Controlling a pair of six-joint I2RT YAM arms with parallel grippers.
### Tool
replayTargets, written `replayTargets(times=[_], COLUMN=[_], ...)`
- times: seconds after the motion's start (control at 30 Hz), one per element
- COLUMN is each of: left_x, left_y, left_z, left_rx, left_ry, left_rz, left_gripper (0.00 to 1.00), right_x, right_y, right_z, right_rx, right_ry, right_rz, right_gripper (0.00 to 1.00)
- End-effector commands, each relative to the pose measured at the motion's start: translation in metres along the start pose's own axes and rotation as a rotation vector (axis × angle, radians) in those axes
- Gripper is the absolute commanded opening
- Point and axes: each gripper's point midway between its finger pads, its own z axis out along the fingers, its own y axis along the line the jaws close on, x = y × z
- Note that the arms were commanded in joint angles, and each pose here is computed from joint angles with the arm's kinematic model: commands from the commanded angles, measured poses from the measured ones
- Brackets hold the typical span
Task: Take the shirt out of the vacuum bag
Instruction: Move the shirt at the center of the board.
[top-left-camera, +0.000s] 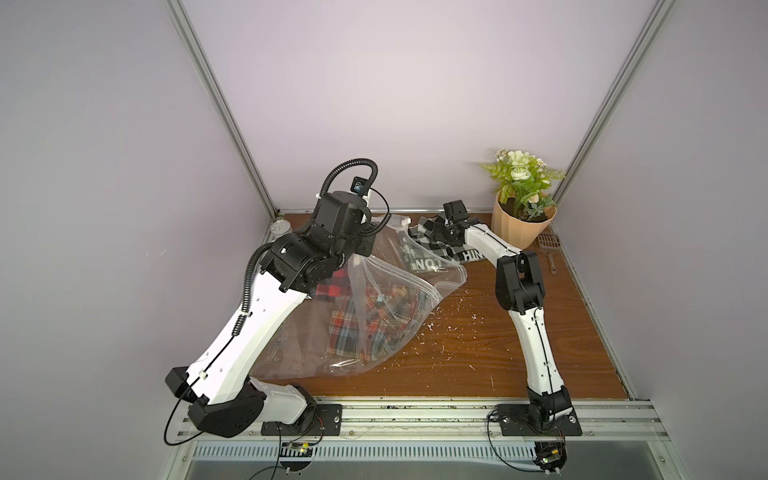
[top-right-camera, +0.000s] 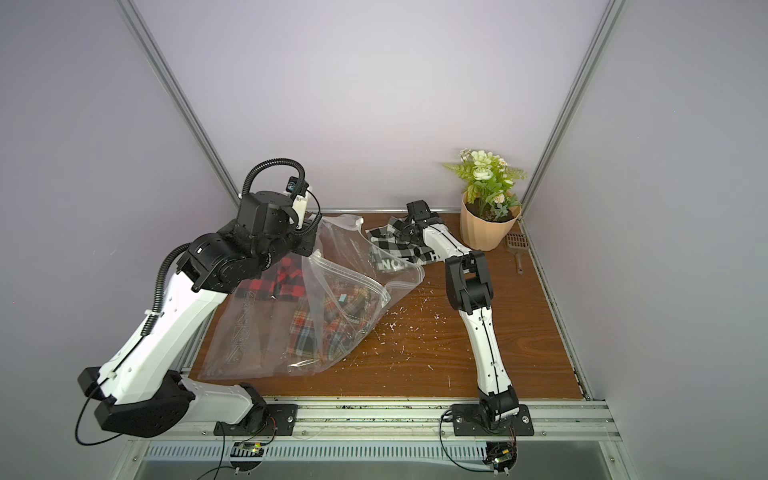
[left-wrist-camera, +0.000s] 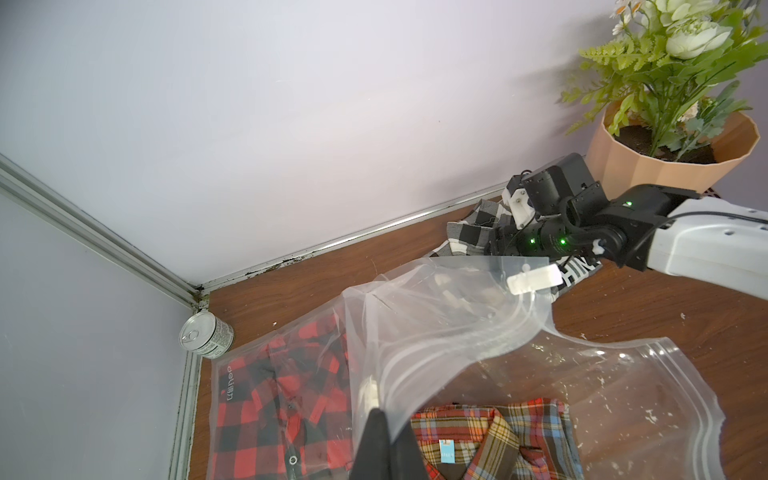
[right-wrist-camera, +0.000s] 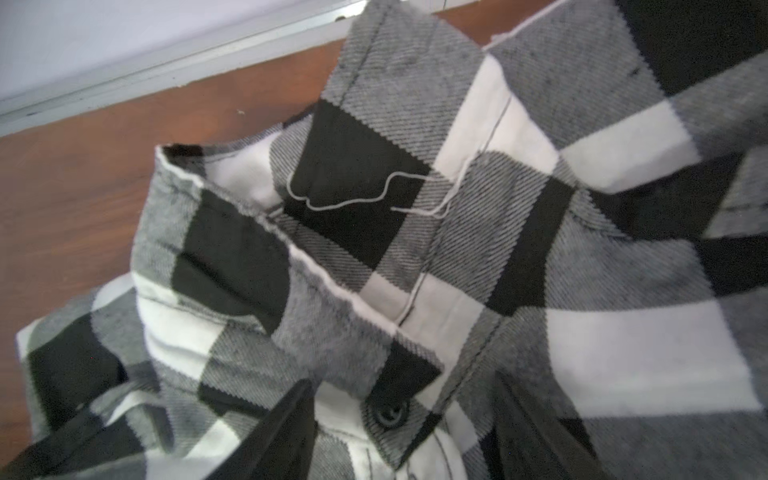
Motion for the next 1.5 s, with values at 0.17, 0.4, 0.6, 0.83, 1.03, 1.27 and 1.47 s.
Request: replayTargets(times=[0.17,0.4,0.6,0.83,1.03,1.27,1.47], left_x=[-0.011,-0.016,-0.019,-0.021,-0.023,-0.022,-0.020], left_y=[0.008,0.010,0.011,0.010,0.011,0.012,0.010], left_z=[-0.012,-0.021,-0.023,-0.025,-0.028,-0.028,-0.024], left_rx=[0.005,0.013,0.015,0.025,0.026,0.018,0.023], left_ry=[-0.055,-0.079,-0.087,-0.092,-0.100,-0.101,-0.089], left_rz=[-0.052,-0.060,-0.064,-0.068,-0.073,-0.071,-0.068], left_gripper=[0.01,0.01,0.00,0.01,0.01,0.00,0.01], right_x=[-0.020,0.025,0.071,0.105,0.107,0.111,0.096], right_y=[0.022,0.020,0.014,0.014,0.030,0.044,0.057], right_z=[-0.100,-0.128,-0.137,-0.118,-0.097,-0.073,-0.059], right_rx=[-0.196,-0.274,-0.304,-0.299,-0.310,-0.301,-0.306], right_ry=[-0.104,-0.021,0.028,0.078,0.103,0.121,0.106], right_rz=[0.054,0.027,0.040,0.057,0.048,0.055,0.052], right_gripper=[0.78,0.74,0.47,0.22,0.20,0.18,0.17])
